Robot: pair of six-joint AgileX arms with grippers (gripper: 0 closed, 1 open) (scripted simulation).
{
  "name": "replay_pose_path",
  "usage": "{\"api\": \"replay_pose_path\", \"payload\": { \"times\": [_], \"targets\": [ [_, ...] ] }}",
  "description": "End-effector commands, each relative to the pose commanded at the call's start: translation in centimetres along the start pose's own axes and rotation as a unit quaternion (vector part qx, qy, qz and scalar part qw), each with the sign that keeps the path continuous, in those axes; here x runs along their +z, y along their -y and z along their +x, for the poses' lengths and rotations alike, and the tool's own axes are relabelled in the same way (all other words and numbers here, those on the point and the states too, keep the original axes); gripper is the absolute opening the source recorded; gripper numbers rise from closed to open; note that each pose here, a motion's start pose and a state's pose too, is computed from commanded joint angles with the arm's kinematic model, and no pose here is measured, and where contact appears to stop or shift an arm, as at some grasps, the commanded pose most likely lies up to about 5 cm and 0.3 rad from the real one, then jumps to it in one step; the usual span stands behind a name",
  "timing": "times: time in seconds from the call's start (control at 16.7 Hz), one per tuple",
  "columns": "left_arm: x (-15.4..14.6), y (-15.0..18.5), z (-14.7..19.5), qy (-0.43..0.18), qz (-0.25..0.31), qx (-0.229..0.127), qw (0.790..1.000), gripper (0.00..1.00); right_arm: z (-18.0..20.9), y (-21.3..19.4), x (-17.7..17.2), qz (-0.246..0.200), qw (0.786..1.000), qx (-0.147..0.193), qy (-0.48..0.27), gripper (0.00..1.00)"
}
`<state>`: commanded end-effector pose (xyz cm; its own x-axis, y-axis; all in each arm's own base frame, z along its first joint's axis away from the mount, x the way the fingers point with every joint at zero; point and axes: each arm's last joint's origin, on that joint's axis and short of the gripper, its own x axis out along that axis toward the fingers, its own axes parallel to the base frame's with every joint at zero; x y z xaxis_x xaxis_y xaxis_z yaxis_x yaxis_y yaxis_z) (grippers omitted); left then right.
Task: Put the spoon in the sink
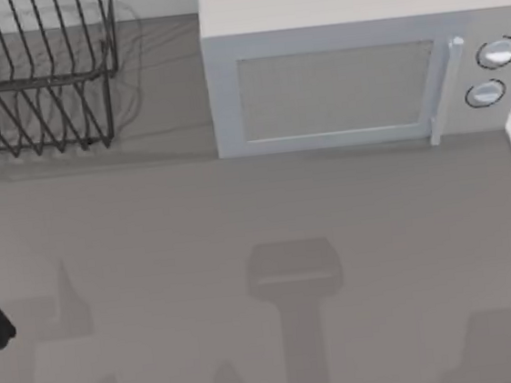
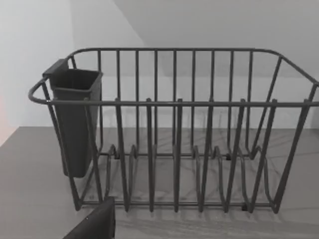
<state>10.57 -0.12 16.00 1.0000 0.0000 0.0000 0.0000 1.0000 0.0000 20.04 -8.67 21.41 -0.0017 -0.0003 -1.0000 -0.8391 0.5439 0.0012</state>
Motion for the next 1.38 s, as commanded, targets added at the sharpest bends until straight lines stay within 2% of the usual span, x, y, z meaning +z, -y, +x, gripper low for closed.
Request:
{"api": "replay_pose_path", "payload": {
  "times": [0.36, 0.54, 0.9, 1.14, 1.38],
  "targets": [
    [0.0, 0.0, 0.0, 0.0, 0.0, 0.0, 1.0, 1.0, 0.0, 0.2, 0.1, 0.0, 1.0, 0.003, -0.001, 0.0],
    [0.0, 0.0, 0.0, 0.0, 0.0, 0.0, 1.0, 1.0, -0.6, 2.1, 0.7, -0.002, 1.0, 0.017, -0.004, 0.0],
    [0.0, 0.0, 0.0, 0.0, 0.0, 0.0, 1.0, 1.0, -2.7, 10.8, 4.4, -0.012, 0.999, 0.042, -0.012, 0.0],
    [0.0, 0.0, 0.0, 0.0, 0.0, 0.0, 1.0, 1.0, -3.2, 17.6, 8.6, -0.016, 0.999, 0.034, -0.013, 0.0],
    [0.0, 0.0, 0.0, 0.0, 0.0, 0.0, 1.0, 1.0, -2.3, 21.9, 12.9, -0.013, 1.0, 0.014, -0.008, 0.0]
  ]
}}
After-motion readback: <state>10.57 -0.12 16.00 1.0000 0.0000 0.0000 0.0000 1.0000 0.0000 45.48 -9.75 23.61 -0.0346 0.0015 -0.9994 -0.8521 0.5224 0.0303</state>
